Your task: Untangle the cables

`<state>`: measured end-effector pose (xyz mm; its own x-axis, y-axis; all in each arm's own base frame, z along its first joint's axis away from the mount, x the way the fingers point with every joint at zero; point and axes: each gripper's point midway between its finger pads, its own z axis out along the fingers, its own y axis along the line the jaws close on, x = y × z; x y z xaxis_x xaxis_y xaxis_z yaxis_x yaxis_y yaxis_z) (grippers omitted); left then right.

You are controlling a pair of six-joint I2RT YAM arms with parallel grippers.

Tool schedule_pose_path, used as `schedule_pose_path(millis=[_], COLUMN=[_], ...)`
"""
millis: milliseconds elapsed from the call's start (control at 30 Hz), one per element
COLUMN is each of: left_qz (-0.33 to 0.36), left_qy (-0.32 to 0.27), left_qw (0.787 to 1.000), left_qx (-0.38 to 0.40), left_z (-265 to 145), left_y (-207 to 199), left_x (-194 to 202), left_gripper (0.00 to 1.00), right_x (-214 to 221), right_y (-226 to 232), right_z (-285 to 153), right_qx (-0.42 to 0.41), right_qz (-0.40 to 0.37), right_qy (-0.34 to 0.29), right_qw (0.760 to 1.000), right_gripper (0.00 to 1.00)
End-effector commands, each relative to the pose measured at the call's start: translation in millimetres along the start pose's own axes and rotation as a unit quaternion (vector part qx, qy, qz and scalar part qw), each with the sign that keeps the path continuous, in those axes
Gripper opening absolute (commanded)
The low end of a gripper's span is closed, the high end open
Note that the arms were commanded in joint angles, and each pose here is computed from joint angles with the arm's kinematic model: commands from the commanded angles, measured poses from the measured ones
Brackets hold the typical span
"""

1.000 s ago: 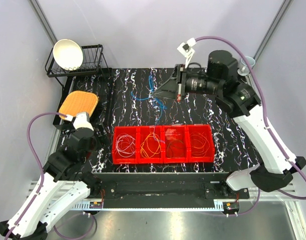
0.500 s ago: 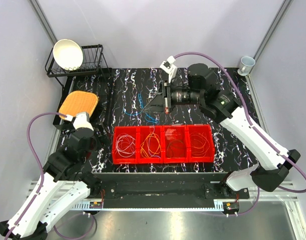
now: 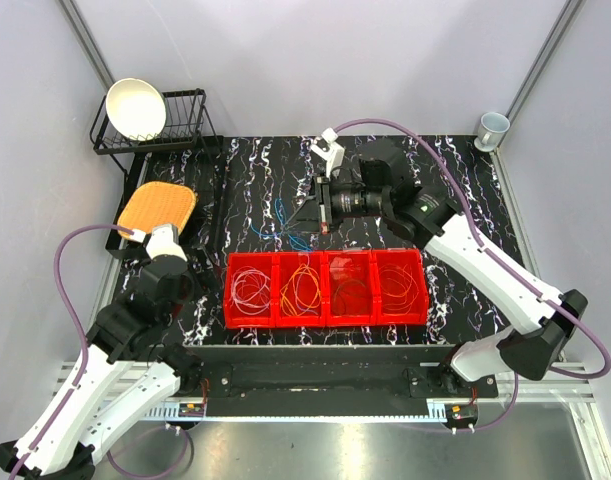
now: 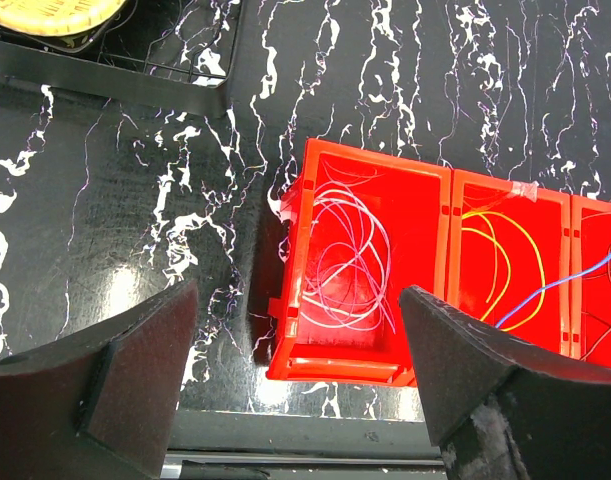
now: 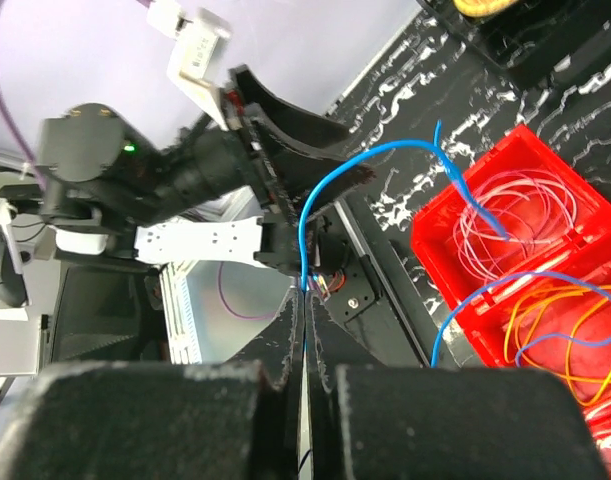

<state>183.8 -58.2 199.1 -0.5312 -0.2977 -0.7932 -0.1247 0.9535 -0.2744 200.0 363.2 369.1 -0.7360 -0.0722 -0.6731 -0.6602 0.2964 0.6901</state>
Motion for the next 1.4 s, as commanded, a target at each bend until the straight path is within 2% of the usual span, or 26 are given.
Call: schedule_pose_path(millis=[0,167,400,533,1100,1367], left_qz=[-0.009,-0.008,-0.006,-0.007,-0.006,-0.006], left_qy=[-0.016,-0.014,-0.01,-0.011,-0.008,-0.007], left_qw=[1.0,1.0,1.0,1.0,1.0,1.0], left_qx=[-0.006,-0.008,-0.012,-0.011,-0.012,-0.014], left_z=[3,4,5,5,6,6], left_y=[-1,-1,-1,-1,-1,-1], left_x=[-8,-7,-7,-7,-5,-5], left_gripper=[0.85,0.85,0.85,0.85,0.85,0.85], right_x=[2,25,67,92,133,150], right_y=[-10,-33,-54,-78,-151,-173], right_z=[10,15,27,32,50,71], right_qx=[0.003,0.028,0.011,0.037,0.16,0.165], right_qz=[-0.015,0.013,0.073,0.099,0.163,0.194], right_qy=[-0.002,0.014,0.045,0.062,0.096,0.121], right_qw=[1.0,0.999,0.996,0.992,0.969,0.96], right_gripper=[0.0,0.0,0.0,0.0,0.0,0.0])
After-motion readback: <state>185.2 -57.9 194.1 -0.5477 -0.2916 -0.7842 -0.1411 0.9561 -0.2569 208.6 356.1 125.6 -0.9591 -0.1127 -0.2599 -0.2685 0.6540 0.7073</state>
